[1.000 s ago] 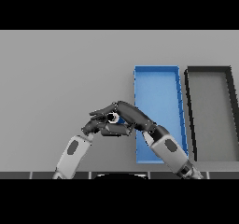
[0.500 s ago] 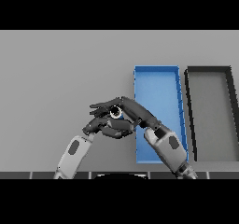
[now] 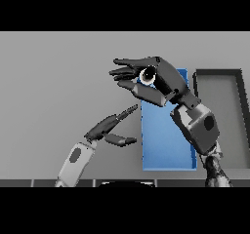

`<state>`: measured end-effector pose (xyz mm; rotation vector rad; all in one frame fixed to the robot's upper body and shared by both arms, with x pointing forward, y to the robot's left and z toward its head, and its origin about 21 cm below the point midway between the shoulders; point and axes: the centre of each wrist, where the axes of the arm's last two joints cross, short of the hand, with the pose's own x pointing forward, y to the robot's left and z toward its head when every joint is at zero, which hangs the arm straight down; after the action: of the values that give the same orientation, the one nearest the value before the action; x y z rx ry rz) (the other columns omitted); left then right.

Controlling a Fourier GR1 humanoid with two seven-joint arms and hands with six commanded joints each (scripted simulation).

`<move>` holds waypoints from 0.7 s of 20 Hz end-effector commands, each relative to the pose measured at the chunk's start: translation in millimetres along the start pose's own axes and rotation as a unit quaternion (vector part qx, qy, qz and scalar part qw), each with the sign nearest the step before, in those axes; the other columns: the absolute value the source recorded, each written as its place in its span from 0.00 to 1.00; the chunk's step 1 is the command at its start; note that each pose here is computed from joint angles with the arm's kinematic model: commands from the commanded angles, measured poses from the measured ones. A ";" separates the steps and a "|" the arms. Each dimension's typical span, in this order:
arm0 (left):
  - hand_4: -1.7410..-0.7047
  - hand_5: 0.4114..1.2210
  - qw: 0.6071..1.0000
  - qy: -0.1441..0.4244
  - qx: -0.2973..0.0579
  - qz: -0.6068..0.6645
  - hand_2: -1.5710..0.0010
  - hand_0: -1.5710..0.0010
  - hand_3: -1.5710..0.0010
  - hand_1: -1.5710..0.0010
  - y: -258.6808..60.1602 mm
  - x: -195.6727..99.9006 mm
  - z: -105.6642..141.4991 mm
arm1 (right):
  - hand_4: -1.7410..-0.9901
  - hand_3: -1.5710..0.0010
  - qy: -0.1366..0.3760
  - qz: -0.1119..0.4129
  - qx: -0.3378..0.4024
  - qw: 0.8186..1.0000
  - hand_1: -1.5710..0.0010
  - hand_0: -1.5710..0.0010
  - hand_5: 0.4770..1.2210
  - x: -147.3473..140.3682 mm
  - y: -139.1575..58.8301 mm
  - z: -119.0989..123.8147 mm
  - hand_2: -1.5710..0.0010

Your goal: Pick up the blue pipe and place it into the blue bin.

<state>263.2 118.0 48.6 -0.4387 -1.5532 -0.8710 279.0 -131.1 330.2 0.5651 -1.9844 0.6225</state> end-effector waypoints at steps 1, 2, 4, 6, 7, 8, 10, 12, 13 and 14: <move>0.81 0.02 1.000 0.001 0.001 0.001 1.00 1.00 1.00 1.00 0.5 1.8 -0.6 | 0.00 0.00 0.008 0.012 -0.027 1.000 0.00 0.00 1.00 8.3 -9.8 -4.2 0.00; 0.82 0.02 1.000 0.002 0.001 -0.004 1.00 1.00 1.00 1.00 2.3 2.2 1.1 | 0.00 0.00 0.010 0.019 -0.050 0.998 0.00 0.00 1.00 12.6 -21.2 -5.7 0.00; 0.82 0.01 1.000 0.004 -0.003 -0.002 1.00 1.00 1.00 1.00 -0.5 0.3 -1.2 | 0.00 0.00 0.031 0.027 -0.092 0.995 0.00 0.00 1.00 9.1 -48.2 -1.6 0.00; 0.82 0.00 1.000 -0.001 -0.002 -0.006 1.00 1.00 1.00 1.00 1.5 -0.4 0.5 | 0.00 0.00 0.052 0.044 -0.124 0.990 0.00 0.00 1.00 4.0 -66.2 6.0 0.00; 0.83 0.00 1.000 0.002 -0.001 -0.008 1.00 1.00 1.00 1.00 3.0 -0.9 0.4 | 0.00 0.00 0.070 0.054 -0.149 0.985 0.00 0.00 1.00 -3.9 -75.8 13.5 0.00; 0.83 0.00 1.000 0.001 0.002 -0.015 1.00 1.00 1.00 1.00 3.8 1.5 -1.6 | 0.00 0.00 0.083 0.058 -0.161 0.982 0.00 0.00 1.00 -9.4 -84.2 23.3 0.00; 0.84 0.00 1.000 0.003 0.001 -0.016 1.00 1.00 1.00 1.00 1.4 -0.5 0.7 | 0.00 0.00 0.108 0.043 -0.193 0.974 0.00 0.00 1.00 -23.7 -97.8 44.1 0.00; 0.84 0.01 1.000 0.002 0.005 -0.015 1.00 1.00 1.00 1.00 2.3 -3.1 2.4 | 0.00 0.00 0.138 0.035 -0.213 0.967 0.00 0.00 1.00 -38.9 -102.1 66.0 0.00; 0.85 0.01 1.000 -0.002 0.003 -0.015 1.00 1.00 1.00 1.00 1.4 -2.0 3.4 | 0.00 0.00 0.153 0.033 -0.219 0.963 0.00 0.00 1.00 -47.2 -99.7 76.1 0.00; 0.84 0.01 1.000 -0.002 -0.001 -0.013 1.00 1.00 1.00 1.00 0.0 -2.0 2.7 | 0.00 0.00 0.167 0.027 -0.228 0.959 0.00 0.00 1.00 -54.3 -99.1 84.6 0.00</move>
<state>261.7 120.4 46.6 -0.4237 -1.5644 -0.8917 309.2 -253.1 265.1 0.1107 -1.7412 0.2537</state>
